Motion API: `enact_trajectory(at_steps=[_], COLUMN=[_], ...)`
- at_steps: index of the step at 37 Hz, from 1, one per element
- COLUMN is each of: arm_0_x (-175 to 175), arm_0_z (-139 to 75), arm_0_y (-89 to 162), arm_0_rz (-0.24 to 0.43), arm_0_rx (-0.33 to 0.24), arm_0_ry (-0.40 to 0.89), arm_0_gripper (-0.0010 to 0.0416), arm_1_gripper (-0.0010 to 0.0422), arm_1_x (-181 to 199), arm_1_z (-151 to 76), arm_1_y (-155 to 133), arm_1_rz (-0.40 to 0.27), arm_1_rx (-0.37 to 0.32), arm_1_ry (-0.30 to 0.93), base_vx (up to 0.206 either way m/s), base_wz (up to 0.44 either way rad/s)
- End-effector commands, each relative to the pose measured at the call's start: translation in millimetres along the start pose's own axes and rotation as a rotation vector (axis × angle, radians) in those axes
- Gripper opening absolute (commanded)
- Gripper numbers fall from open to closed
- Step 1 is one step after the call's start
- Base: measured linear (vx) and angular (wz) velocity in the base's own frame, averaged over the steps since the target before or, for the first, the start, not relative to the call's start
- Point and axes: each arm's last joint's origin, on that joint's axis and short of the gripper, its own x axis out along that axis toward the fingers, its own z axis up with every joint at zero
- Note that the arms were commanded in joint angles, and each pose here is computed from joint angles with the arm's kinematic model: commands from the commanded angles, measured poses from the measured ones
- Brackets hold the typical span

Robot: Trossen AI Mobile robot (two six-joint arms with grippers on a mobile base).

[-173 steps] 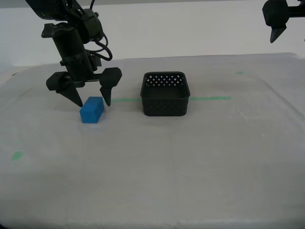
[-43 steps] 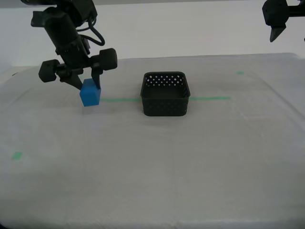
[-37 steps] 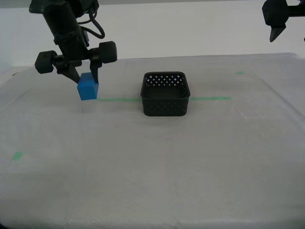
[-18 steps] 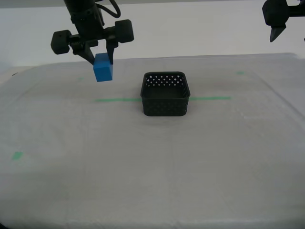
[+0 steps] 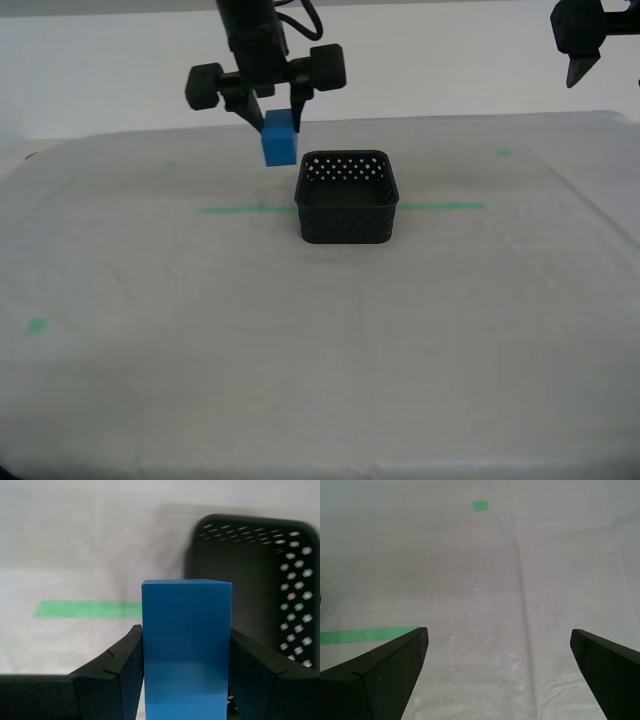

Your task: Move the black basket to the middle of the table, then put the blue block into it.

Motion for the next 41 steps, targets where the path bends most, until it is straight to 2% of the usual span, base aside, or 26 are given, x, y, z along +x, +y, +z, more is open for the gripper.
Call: enact_trajectory(at_steps=[1,18,41], arm_0_x=[-0.4,-0.4,-0.4], arm_0_z=[0.6,0.5,0.6], arm_0_y=[-0.1,-0.1,-0.1], arm_0_rz=[0.001,0.001,0.002], arm_0_rx=[-0.001,-0.001,-0.001], arm_0_ry=[-0.004,-0.003,-0.004], arm_0_gripper=[0.0398,0.0398,0.0398], arm_1_gripper=[0.0,0.0,0.0], arm_1_x=[6.1,35.3,39.1], arm_1_z=[2.3,9.0,4.8], arm_1_y=[-16.5,-67.8,-69.6], arm_1_rz=[-0.016,-0.036,-0.024], arm_1_rx=[0.02,0.086,0.077], arm_1_ry=[-0.005,0.035,0.054], base_vx=[0.0,0.0,0.0], base_wz=[0.0,0.0,0.0])
